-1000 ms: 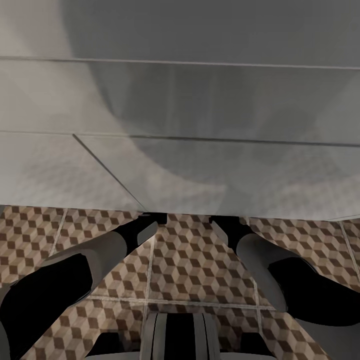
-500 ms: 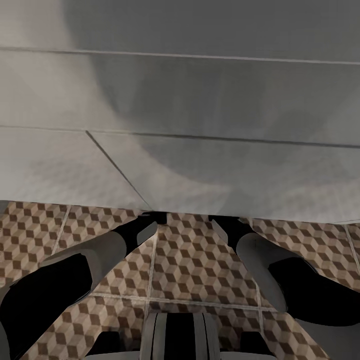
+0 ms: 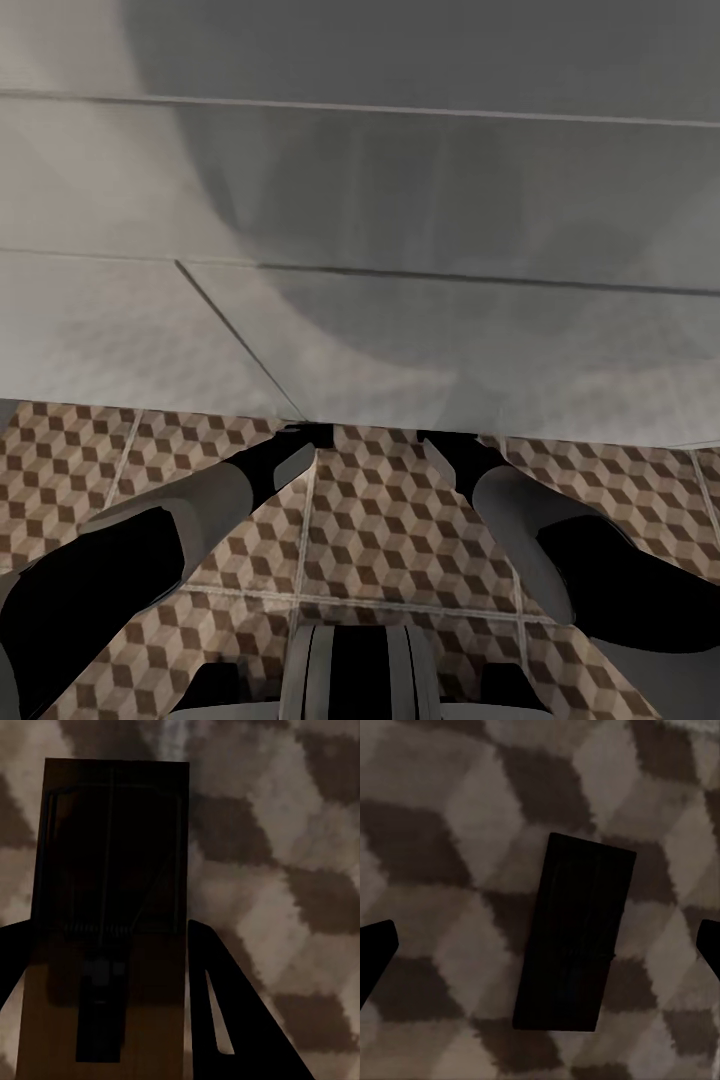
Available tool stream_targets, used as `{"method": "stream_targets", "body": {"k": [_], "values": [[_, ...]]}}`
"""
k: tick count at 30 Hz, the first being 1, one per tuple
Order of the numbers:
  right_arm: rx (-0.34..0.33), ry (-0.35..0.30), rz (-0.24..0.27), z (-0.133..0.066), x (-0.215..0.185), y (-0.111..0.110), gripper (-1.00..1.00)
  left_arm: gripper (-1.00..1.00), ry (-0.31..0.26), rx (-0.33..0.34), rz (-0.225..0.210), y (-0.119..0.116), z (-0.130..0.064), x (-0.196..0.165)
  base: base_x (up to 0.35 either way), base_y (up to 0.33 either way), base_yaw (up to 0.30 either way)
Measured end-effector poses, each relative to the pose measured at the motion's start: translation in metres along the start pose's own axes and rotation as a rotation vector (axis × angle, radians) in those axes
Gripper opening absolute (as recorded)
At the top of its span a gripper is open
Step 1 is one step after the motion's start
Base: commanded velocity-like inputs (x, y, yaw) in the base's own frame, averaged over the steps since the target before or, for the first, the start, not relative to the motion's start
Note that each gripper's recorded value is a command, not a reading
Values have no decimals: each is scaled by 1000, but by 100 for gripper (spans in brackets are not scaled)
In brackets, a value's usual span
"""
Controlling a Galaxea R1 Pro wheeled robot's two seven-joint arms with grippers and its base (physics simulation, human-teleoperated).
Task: Take the four mousetraps from the cabinet in the bathroom and place them on the bathroom floor. Make sure all four end up on the same floor surface, and ensure that at least two of them are either under or directly next to the same bathroom sink.
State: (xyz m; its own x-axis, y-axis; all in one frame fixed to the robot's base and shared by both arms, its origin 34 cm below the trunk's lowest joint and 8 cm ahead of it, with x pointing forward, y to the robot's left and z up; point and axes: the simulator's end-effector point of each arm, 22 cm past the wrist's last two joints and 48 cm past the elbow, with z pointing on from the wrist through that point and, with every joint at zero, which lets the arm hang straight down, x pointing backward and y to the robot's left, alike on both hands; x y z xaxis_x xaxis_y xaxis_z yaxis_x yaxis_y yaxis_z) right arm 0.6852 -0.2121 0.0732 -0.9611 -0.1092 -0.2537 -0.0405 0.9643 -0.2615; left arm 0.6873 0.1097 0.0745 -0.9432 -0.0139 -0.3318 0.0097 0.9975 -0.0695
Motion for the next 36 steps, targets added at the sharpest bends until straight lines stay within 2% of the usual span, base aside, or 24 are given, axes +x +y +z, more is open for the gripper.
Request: {"method": "stream_targets", "body": {"k": [10, 19, 36], "values": [[-1, 0, 0, 0, 0, 1, 100, -100, 0, 1, 0, -1, 0, 0, 0, 0, -10], [-1, -1, -1, 0, -1, 1, 100, -100, 0, 2, 0, -1, 0, 0, 0, 0, -151], [-2, -2, -1, 0, -1, 1, 100, -100, 0, -1, 0, 1, 0, 0, 0, 0, -7]]}}
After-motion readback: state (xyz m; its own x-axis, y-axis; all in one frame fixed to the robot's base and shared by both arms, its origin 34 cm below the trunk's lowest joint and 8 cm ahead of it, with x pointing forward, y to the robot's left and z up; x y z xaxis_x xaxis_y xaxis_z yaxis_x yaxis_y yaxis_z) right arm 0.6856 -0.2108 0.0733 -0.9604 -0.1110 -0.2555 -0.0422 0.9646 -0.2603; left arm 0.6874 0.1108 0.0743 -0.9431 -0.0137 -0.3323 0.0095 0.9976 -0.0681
